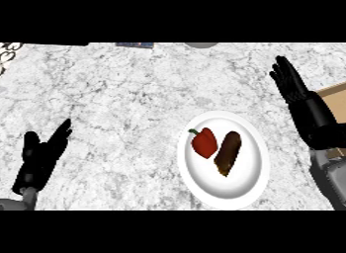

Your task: Pick the bell pepper from the plate and place it in the cardboard box

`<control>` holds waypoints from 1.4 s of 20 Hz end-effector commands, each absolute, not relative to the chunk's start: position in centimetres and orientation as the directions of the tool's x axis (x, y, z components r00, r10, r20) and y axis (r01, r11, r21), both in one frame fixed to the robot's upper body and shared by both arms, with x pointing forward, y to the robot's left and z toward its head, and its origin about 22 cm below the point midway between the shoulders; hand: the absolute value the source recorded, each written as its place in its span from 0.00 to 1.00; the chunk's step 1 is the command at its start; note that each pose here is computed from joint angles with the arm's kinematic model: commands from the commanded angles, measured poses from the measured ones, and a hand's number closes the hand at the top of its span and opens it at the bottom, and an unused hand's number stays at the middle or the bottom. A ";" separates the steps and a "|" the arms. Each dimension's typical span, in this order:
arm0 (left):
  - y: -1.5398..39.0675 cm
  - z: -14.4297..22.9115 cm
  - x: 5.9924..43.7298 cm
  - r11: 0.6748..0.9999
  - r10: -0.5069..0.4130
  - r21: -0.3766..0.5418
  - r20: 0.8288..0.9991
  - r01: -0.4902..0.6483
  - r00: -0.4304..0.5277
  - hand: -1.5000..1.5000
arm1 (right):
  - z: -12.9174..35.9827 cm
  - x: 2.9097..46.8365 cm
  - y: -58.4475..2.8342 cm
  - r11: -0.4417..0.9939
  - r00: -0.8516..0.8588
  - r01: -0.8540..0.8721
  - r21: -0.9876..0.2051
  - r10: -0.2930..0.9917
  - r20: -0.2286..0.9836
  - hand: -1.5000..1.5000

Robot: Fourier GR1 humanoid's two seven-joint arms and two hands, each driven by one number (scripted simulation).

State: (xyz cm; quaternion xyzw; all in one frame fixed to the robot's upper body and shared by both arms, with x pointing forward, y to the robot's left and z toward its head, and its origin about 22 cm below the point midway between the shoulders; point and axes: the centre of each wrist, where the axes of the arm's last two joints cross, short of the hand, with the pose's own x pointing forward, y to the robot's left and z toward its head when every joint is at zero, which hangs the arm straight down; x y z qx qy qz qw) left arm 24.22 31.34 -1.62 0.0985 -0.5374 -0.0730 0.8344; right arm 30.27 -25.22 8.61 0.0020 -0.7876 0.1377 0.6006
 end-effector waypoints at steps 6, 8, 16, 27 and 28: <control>28.0 8.8 29.2 0.889 -0.388 0.430 0.890 0.158 -0.242 0.50 | 20.8 32.9 -22.2 0.864 -0.595 -0.391 -0.317 0.026 0.803 0.00; 26.7 7.3 28.5 0.898 -0.335 0.385 0.912 0.211 -0.239 0.50 | 20.7 33.8 -26.5 0.746 -0.560 -0.264 -0.611 0.397 0.727 0.00; 25.6 7.1 28.9 0.888 -0.340 0.401 0.902 0.224 -0.268 0.50 | 17.0 36.1 -25.0 0.549 -0.759 -0.318 -0.773 0.341 0.555 0.00; 26.9 5.7 28.7 0.884 -0.349 0.407 0.902 0.231 -0.255 0.50 | 19.5 33.1 -18.4 0.003 -0.824 -0.266 -0.964 0.519 0.229 0.00; 26.1 6.6 28.6 0.882 -0.352 0.412 0.899 0.228 -0.261 0.50 | 20.6 32.7 -16.7 -0.040 -0.836 -0.250 -0.967 0.513 0.195 0.00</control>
